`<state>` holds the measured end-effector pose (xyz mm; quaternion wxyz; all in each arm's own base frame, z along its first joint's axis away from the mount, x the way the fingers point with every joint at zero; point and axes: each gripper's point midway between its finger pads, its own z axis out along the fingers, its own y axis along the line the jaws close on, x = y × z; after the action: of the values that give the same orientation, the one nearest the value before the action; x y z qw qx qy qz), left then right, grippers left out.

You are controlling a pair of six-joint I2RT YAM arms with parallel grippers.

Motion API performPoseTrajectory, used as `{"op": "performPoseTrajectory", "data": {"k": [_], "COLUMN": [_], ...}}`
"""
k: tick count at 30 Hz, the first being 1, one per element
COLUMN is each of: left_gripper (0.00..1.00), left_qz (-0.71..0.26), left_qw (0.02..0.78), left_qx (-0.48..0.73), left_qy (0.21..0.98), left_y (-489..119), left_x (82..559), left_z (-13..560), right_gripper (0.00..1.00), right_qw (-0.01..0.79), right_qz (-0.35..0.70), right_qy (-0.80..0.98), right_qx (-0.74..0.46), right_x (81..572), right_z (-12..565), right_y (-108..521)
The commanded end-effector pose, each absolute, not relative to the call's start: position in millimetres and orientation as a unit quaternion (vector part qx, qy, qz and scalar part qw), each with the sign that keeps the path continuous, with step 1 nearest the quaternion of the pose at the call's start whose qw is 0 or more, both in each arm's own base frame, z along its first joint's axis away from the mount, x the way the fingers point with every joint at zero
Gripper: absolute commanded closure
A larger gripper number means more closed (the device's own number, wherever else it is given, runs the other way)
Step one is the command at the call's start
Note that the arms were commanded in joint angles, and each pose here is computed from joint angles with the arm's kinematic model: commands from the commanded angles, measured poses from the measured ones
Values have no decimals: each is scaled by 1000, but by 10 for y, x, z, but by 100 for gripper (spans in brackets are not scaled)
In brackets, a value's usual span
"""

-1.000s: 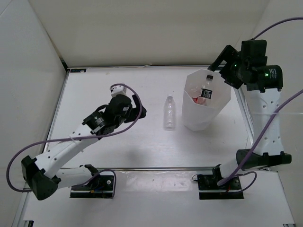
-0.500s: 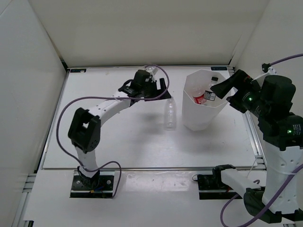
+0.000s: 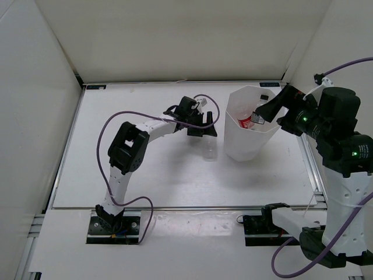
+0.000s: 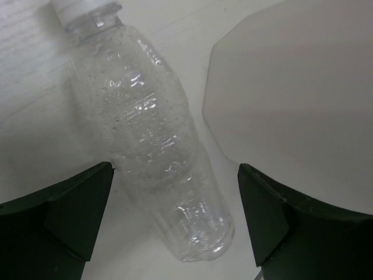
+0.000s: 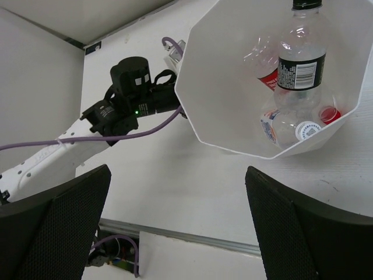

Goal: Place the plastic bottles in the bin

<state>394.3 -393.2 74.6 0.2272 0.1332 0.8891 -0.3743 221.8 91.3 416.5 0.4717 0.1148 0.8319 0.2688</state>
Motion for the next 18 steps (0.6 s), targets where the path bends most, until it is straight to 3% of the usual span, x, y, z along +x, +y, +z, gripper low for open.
{"op": "performPoseTrajectory", "data": {"k": [1,2,3,6,9,11,16,18], "left_gripper": [3,5,18,35,44,56,56,57], "left_qz": [-388,-384,-381,-370,-336,-337,-299,-317], "left_qw": [208,192,173,120,132,180,331,417], "left_qx": [148,146,144,138,129,134,118,113], "left_qy": [886,891,897,911,924,914,887,844], "left_y": [-3990,-3959,-3933,-3804,-3566,-3509,-3187,-3146], "left_x": [3796,3732,3666,3407,3275,3313,3493,3594], "left_z": [731,587,467,190,205,598,1646,2515], "right_gripper": [0,0,0,0,0,0,0,0], "right_qw": [478,474,474,472,464,460,446,445], "right_qz": [267,265,265,270,277,283,286,287], "right_qy": [833,835,835,835,838,837,842,841], "right_qx": [83,84,84,81,77,87,101,115], "right_x": [2171,2157,2157,2147,2116,2063,2030,1996], "right_z": [4249,4227,4227,4230,4181,4156,3992,3969], "right_y": [928,926,926,945,974,976,980,964]}}
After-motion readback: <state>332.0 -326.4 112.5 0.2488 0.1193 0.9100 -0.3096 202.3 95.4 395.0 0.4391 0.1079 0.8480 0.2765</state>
